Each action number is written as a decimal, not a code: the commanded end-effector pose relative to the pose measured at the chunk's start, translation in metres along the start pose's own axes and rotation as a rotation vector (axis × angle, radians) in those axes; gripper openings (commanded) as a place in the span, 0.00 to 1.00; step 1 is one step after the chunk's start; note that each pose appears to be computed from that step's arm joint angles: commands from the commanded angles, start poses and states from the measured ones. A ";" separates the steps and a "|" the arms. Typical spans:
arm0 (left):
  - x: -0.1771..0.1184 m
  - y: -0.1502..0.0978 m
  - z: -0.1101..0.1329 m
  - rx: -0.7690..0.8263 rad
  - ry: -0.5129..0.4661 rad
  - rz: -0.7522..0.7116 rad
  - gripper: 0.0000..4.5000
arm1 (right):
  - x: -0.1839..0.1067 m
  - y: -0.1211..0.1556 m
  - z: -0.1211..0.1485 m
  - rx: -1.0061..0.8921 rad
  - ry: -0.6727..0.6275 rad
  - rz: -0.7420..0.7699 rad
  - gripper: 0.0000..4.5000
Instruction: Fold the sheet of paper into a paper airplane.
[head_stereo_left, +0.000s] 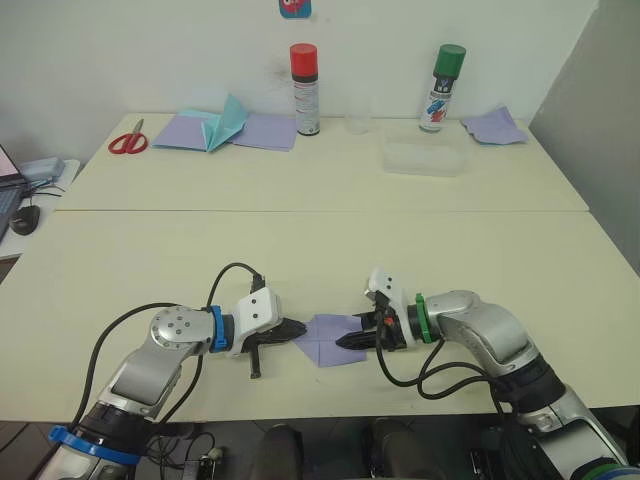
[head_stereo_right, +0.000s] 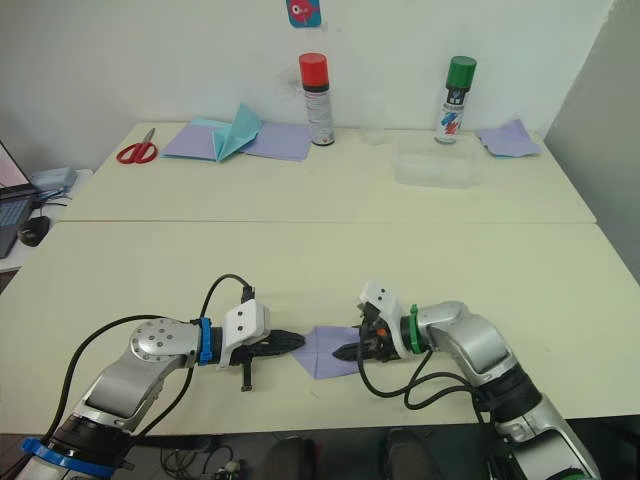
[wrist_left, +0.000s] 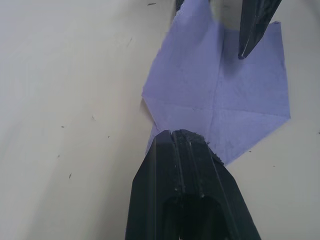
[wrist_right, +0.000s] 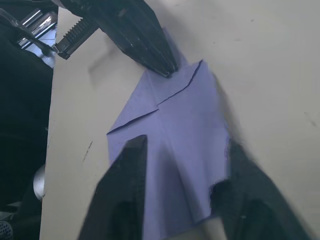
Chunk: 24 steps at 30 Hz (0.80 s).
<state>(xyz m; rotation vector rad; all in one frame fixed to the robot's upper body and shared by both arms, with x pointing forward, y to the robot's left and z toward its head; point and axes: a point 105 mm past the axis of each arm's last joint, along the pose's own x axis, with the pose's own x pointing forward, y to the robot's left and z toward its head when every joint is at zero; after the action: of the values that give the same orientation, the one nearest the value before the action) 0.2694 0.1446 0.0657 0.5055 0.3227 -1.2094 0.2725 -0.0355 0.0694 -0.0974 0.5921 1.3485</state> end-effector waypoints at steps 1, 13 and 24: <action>0.002 -0.009 -0.025 -0.048 0.095 -0.019 0.00 | 0.000 -0.003 0.004 -0.004 -0.022 -0.014 0.14; -0.038 0.007 0.034 0.041 -0.137 -0.005 0.00 | -0.003 -0.005 0.018 -0.026 -0.096 -0.036 0.00; -0.088 0.019 0.067 0.066 -0.187 0.186 0.71 | -0.038 -0.019 0.093 -0.488 -0.360 -0.280 0.00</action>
<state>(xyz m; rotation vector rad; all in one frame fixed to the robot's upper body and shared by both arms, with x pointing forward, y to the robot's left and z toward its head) 0.2558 0.1850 0.1536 0.4183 0.1575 -1.1170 0.3125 -0.0386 0.1289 -0.2199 0.1287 1.2016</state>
